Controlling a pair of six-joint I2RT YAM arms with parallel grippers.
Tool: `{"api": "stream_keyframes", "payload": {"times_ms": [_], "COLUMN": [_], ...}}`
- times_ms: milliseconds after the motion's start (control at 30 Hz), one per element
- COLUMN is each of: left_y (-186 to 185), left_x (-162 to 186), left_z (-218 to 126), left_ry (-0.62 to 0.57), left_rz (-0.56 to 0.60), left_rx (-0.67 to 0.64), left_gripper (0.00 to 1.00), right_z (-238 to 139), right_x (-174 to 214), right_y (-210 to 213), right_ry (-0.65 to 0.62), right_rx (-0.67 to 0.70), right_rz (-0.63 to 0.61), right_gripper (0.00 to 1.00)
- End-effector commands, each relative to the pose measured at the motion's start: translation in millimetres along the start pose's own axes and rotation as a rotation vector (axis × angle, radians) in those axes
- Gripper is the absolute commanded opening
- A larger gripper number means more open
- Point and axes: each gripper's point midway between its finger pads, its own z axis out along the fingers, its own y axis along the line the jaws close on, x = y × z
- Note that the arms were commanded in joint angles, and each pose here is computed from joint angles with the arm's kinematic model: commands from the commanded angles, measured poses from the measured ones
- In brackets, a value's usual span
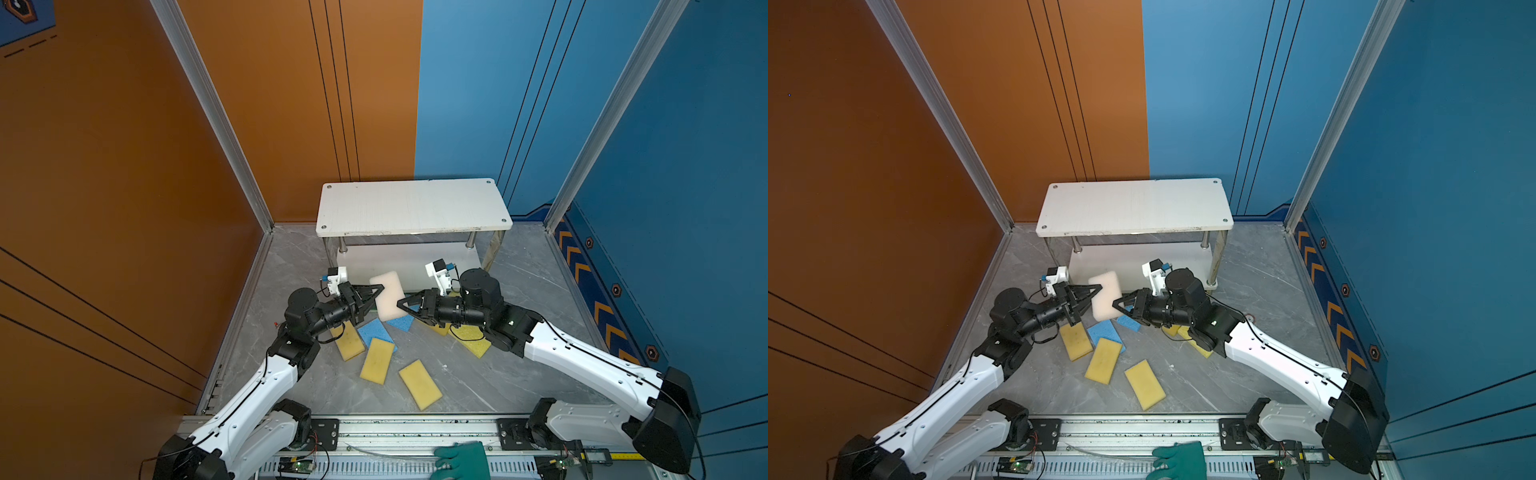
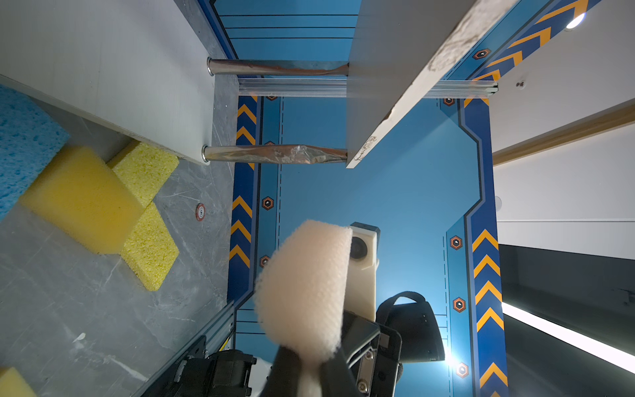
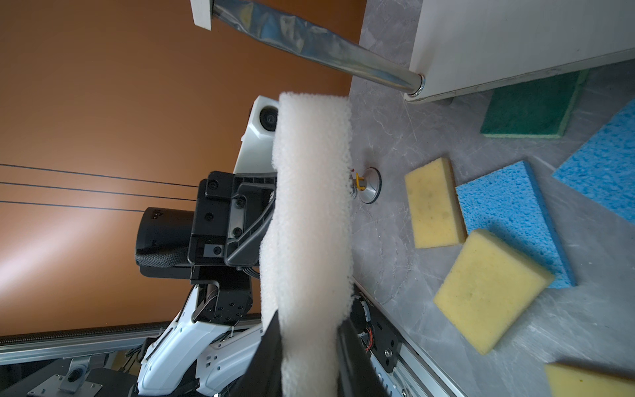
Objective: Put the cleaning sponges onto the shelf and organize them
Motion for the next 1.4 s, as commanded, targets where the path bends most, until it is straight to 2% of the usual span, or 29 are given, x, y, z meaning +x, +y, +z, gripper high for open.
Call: {"api": "stream_keyframes", "payload": {"times_ms": [0, 100, 267, 300, 367, 400, 433, 600, 667, 767, 833, 900, 933, 1100, 1367], "left_y": [-2, -2, -2, -2, -2, -1, -1, -2, 1, 11, 30, 44, 47, 53, 49], "left_x": [1, 1, 0, 1, 0, 0, -1, -4, -7, -5, -4, -6, -7, -5, 4], "left_z": [-3, -3, -4, -4, -4, -4, -5, -8, -15, -38, -69, -98, -108, -139, -159], "left_ry": [0.009, 0.01, 0.006, 0.008, 0.009, 0.009, 0.009, -0.004, -0.03, -0.079, -0.121, -0.177, -0.199, -0.276, -0.278], "left_rz": [0.015, 0.013, 0.012, 0.012, 0.014, 0.014, 0.016, 0.037, 0.071, 0.211, 0.274, 0.296, 0.298, 0.28, 0.297], "left_rx": [0.019, 0.019, 0.019, 0.02, 0.019, 0.018, 0.018, 0.015, -0.036, -0.251, -0.49, -0.647, -0.685, -0.736, -0.785], "left_gripper": [0.1, 0.15, 0.31, 0.37, 0.61, 0.76, 0.98, 0.98, 0.98, 0.98, 0.98, 0.98, 0.98, 0.98, 0.98], "right_z": [2, 2, 1, 1, 0, 0, 1, 0, 0, 2, 8, 18, 24, 63, 121], "right_x": [-4, -4, -5, -5, -5, -6, -6, -9, -12, -20, -26, -32, -33, -47, -80], "right_y": [-3, -4, -4, -4, -6, -6, -7, -10, -12, -25, -34, -45, -50, -61, -76], "right_ry": [-0.015, -0.017, -0.026, -0.027, -0.03, -0.032, -0.035, -0.053, -0.07, -0.1, -0.116, -0.122, -0.122, -0.115, -0.119], "right_rx": [0.001, 0.003, 0.009, 0.009, 0.013, 0.014, 0.018, 0.027, 0.039, 0.077, 0.102, 0.126, 0.132, 0.107, 0.089], "right_rz": [0.002, 0.004, 0.005, 0.004, 0.005, 0.006, 0.007, 0.01, 0.015, 0.039, 0.062, 0.084, 0.092, 0.128, 0.146], "right_gripper": [0.24, 0.23, 0.21, 0.21, 0.2, 0.2, 0.2, 0.2, 0.2, 0.2, 0.2, 0.2, 0.2, 0.18, 0.17]}}
